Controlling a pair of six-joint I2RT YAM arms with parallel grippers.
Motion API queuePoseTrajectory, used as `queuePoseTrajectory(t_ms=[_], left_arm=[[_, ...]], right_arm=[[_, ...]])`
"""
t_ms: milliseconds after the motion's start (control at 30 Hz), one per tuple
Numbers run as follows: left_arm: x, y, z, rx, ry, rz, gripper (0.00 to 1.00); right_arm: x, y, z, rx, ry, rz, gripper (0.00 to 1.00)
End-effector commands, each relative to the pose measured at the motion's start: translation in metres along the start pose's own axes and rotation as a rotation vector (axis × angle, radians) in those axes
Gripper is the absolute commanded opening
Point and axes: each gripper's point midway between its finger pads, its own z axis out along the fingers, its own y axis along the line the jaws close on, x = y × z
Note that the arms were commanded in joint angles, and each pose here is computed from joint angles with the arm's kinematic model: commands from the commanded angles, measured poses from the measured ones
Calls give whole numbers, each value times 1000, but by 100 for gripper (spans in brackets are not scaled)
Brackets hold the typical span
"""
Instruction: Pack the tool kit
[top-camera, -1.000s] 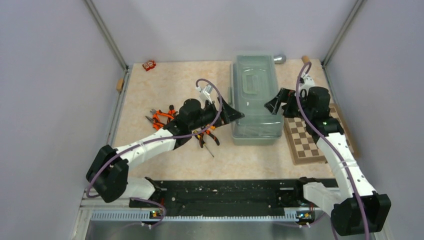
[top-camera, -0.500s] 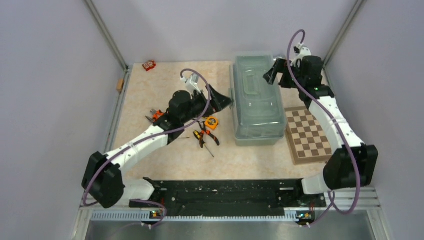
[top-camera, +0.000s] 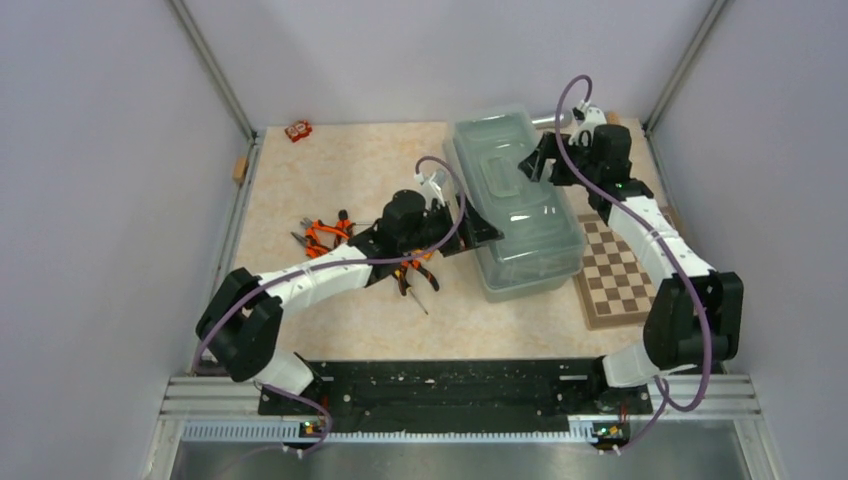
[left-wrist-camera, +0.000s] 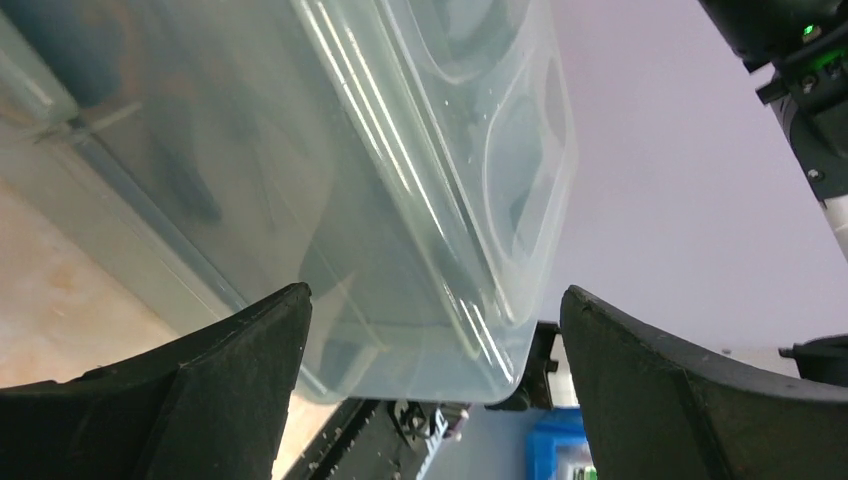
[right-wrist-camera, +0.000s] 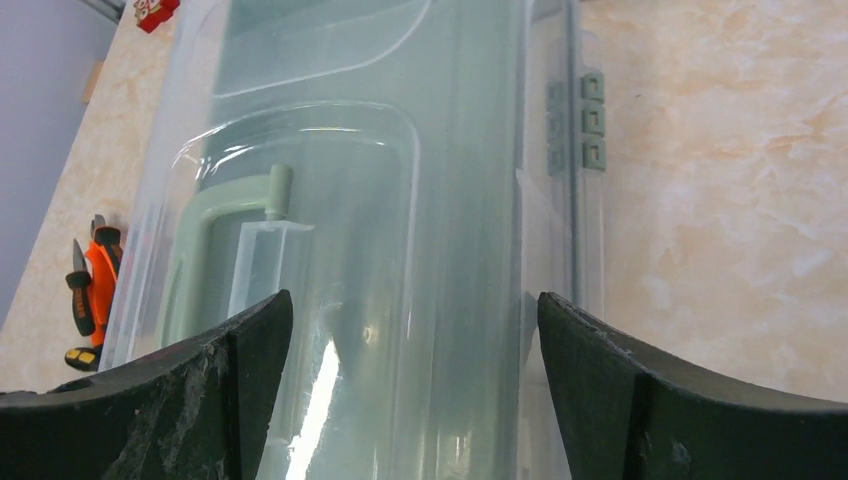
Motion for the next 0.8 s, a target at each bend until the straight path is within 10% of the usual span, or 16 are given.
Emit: queuePoseTrajectory(t_ms=[0, 433, 767], left_arm=[[22, -58, -5, 166, -1, 42, 99], [-49, -6, -76, -3, -358, 65, 99], [-35, 51, -69, 13, -373, -78, 99]], right_arm=[[44, 66, -19, -212, 111, 41, 89], [-3, 45, -55, -5, 0, -143, 90], [35, 62, -59, -77, 74, -115, 90]])
